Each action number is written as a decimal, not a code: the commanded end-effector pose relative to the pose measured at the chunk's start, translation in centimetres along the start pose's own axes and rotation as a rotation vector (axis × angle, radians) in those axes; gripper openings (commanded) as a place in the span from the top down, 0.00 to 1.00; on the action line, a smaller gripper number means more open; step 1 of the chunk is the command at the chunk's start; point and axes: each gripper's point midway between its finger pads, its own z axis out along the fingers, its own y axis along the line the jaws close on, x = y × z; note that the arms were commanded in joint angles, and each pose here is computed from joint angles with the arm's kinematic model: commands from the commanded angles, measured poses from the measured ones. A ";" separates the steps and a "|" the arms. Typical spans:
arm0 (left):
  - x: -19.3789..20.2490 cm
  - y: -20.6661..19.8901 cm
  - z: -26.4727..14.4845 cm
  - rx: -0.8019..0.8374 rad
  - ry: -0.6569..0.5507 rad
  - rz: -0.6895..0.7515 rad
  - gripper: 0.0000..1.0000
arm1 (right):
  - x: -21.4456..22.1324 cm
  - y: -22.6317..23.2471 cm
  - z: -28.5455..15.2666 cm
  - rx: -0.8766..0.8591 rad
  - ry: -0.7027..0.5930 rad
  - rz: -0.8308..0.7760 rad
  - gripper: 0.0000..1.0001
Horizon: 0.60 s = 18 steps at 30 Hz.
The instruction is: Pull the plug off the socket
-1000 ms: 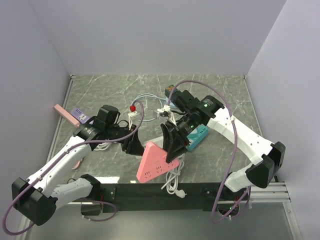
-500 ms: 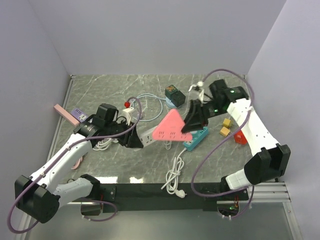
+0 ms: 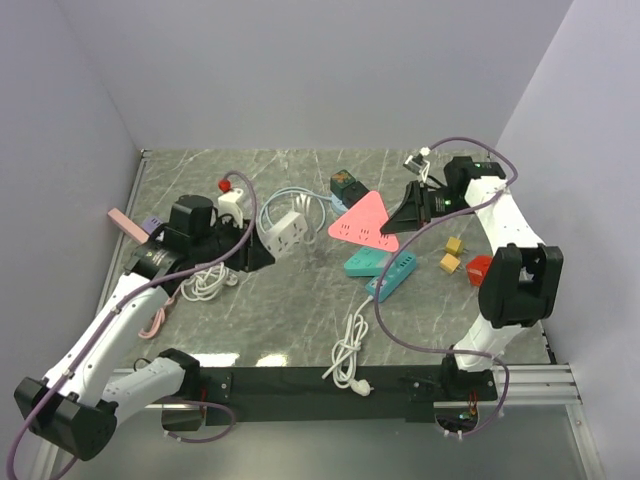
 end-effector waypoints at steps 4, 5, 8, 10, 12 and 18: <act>-6.4 -1.6 -2.7 -0.024 -0.246 0.059 1.00 | -2.9 8.4 -1.1 -0.144 -0.119 -0.060 1.00; -6.7 -1.3 -2.9 -0.041 -0.264 0.057 1.00 | -2.9 9.5 -1.2 -0.145 -0.120 -0.085 1.00; -7.6 -1.1 -3.4 -0.068 -0.316 0.045 0.99 | -3.1 12.3 -1.4 -0.144 -0.117 -0.155 1.00; -7.9 -0.9 -3.5 -0.082 -0.330 0.041 1.00 | -3.1 13.6 -1.7 -0.141 -0.121 -0.197 1.00; -8.2 -0.8 -3.6 -0.092 -0.335 0.043 0.99 | -2.9 14.7 -1.8 -0.138 -0.123 -0.227 1.00; -8.3 -0.8 -3.2 -0.088 -0.319 0.037 0.99 | -4.4 21.7 -2.8 -0.128 -0.127 -0.451 1.00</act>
